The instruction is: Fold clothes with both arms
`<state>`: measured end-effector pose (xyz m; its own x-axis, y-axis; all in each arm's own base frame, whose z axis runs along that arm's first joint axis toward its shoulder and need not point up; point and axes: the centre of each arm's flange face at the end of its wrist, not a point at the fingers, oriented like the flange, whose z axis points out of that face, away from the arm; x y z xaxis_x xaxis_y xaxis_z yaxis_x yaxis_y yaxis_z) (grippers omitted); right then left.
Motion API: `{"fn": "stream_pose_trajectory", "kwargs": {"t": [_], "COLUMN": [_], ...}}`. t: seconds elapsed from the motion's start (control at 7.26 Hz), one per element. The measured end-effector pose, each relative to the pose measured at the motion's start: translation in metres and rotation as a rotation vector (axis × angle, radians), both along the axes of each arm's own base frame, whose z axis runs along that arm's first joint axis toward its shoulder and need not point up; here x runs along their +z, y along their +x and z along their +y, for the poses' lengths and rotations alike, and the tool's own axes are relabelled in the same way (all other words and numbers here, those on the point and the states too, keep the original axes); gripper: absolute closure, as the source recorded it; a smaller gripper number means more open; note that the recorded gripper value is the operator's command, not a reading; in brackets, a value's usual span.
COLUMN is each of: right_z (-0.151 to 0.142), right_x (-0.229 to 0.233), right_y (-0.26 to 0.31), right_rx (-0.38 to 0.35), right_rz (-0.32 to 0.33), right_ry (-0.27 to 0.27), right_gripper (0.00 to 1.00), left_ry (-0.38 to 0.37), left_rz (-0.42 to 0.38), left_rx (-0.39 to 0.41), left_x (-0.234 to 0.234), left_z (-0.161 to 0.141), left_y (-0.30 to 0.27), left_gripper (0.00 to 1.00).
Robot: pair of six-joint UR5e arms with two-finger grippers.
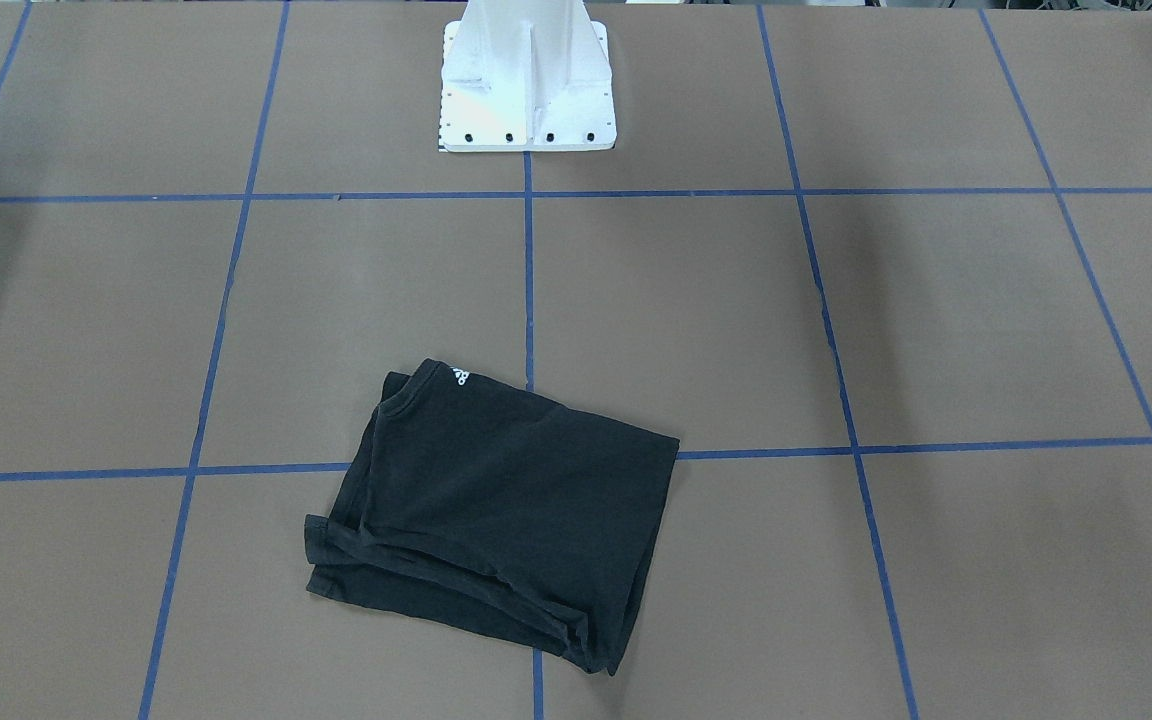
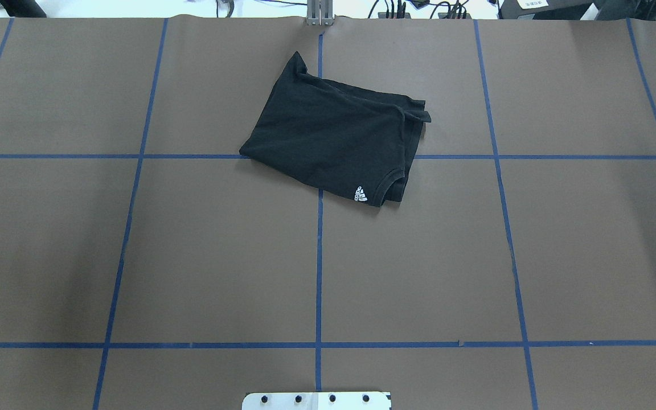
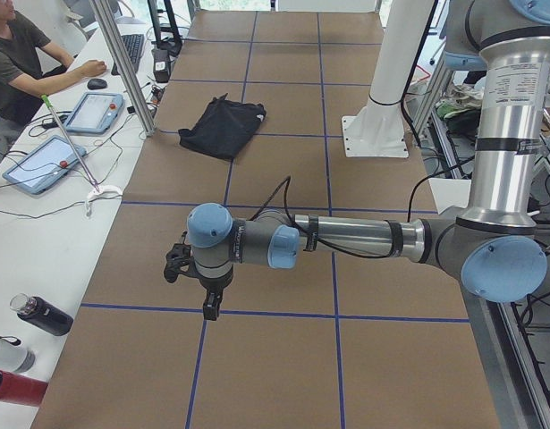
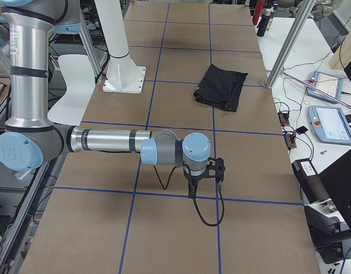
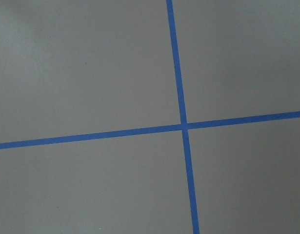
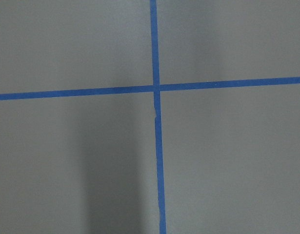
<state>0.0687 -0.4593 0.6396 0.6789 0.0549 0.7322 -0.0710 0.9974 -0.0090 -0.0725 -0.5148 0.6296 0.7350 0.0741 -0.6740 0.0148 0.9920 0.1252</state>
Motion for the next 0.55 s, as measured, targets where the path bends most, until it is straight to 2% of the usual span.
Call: {"fn": "stream_pose_trajectory", "kwargs": {"t": [0.55], "right_z": [-0.0002], "right_x": [-0.0019], "right_y": [-0.0002], "right_rx": [0.001], "right_rz": [-0.002], "right_ry": [0.002], "right_gripper": [0.0], "left_ry": [-0.004], "left_rz": [0.003], "left_rx": [-0.004], "left_x": [-0.0004], "left_z": [-0.0012], "left_y": [0.0003], "left_gripper": [0.0]}}
